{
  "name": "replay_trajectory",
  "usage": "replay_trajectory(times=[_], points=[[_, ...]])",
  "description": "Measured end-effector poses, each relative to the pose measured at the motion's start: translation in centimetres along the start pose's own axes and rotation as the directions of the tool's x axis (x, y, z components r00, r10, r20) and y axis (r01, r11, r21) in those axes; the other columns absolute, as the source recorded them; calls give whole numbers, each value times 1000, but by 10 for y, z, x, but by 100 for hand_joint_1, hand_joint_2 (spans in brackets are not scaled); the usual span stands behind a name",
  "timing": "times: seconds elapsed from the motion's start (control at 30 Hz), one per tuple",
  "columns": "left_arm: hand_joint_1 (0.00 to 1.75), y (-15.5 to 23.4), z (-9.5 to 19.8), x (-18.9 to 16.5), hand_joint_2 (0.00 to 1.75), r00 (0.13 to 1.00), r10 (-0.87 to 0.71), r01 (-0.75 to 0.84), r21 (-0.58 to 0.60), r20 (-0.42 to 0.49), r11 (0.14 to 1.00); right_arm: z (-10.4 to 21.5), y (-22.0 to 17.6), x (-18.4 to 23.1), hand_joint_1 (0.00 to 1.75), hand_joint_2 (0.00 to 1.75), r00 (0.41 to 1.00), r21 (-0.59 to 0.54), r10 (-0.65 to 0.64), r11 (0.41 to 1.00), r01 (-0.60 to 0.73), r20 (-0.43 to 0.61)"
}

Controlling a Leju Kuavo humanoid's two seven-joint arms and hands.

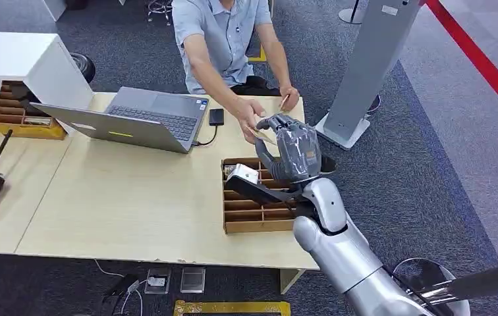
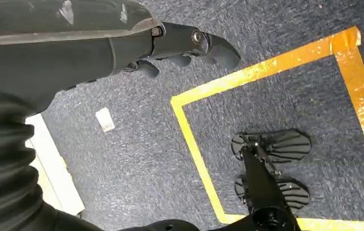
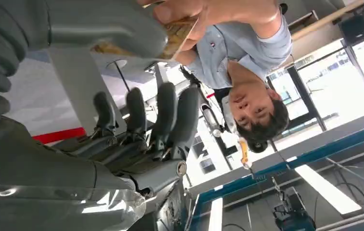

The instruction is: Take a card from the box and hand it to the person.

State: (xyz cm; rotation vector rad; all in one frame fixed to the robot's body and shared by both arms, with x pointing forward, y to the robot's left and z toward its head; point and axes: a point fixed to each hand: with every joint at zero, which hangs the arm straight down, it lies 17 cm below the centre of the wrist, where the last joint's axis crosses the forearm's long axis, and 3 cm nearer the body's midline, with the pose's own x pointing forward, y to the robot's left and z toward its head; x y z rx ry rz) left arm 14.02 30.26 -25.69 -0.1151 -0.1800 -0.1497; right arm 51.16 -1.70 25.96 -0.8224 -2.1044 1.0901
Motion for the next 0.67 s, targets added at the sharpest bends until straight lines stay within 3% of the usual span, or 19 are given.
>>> replay_trajectory(times=[0.23, 0.4, 0.57, 0.67], points=[[0, 1, 0, -1, 0, 1000, 12, -12, 4, -1, 1000, 1, 0, -6, 0, 175, 998, -12, -59, 998, 58, -32], [0, 3, -1, -4, 0, 1000, 19, -19, 19, -5, 1000, 5, 10, -10, 0, 175, 960, 21, -264, 963, 267, -90], [0, 3, -1, -10, 0, 999, 31, -31, 20, -9, 999, 17, 28, -13, 0, 175, 845, 74, -501, 851, 521, -187], [0, 4, -1, -15, 0, 999, 39, -38, 22, -12, 999, 33, 43, -14, 0, 175, 726, 105, -635, 729, 676, -266]])
